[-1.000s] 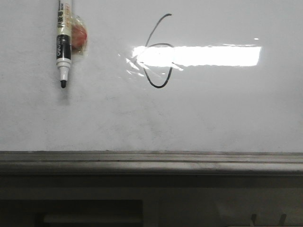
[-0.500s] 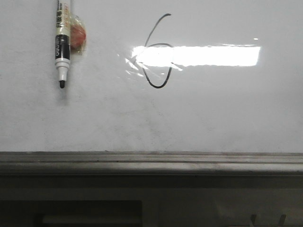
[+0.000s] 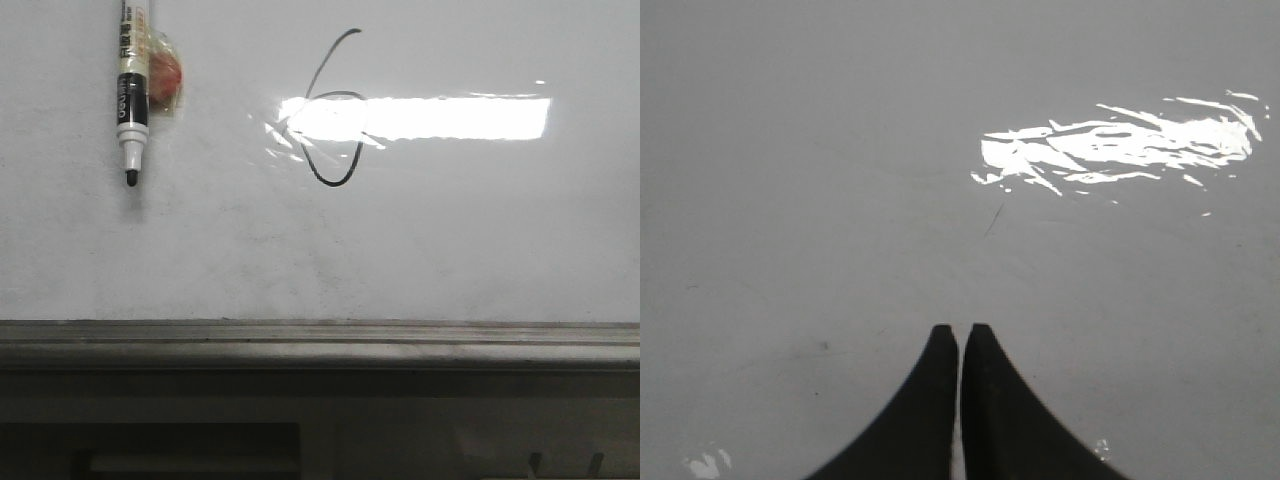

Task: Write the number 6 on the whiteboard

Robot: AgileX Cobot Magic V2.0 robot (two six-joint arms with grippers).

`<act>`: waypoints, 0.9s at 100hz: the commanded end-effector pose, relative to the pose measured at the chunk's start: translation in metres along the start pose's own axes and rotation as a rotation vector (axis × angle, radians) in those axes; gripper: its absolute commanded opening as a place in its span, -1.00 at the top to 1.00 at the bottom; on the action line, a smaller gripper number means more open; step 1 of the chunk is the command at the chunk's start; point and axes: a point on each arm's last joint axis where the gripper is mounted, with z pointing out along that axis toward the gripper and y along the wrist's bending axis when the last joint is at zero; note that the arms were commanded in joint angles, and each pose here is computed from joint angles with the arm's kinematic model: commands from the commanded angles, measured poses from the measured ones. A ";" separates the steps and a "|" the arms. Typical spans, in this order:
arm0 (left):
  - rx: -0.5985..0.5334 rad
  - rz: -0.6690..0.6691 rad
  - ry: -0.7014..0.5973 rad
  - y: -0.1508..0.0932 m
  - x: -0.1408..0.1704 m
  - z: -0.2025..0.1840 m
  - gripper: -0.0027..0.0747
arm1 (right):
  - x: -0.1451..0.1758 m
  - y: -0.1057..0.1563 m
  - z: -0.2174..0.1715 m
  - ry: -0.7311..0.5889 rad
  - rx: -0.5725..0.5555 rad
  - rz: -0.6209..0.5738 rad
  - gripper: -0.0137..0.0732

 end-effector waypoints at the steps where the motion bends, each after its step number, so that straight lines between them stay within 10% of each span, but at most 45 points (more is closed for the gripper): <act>1: -0.002 -0.014 -0.050 0.000 0.009 -0.001 0.98 | -0.011 -0.002 -0.003 -0.073 0.042 0.008 0.80; 49: -0.002 -0.014 -0.050 0.000 0.009 -0.001 0.98 | -0.012 -0.004 -0.003 -0.077 0.061 -0.011 0.80; 90: -0.002 -0.014 -0.050 0.000 0.009 -0.001 0.98 | 0.006 -0.036 -0.002 -0.142 0.417 -0.288 0.80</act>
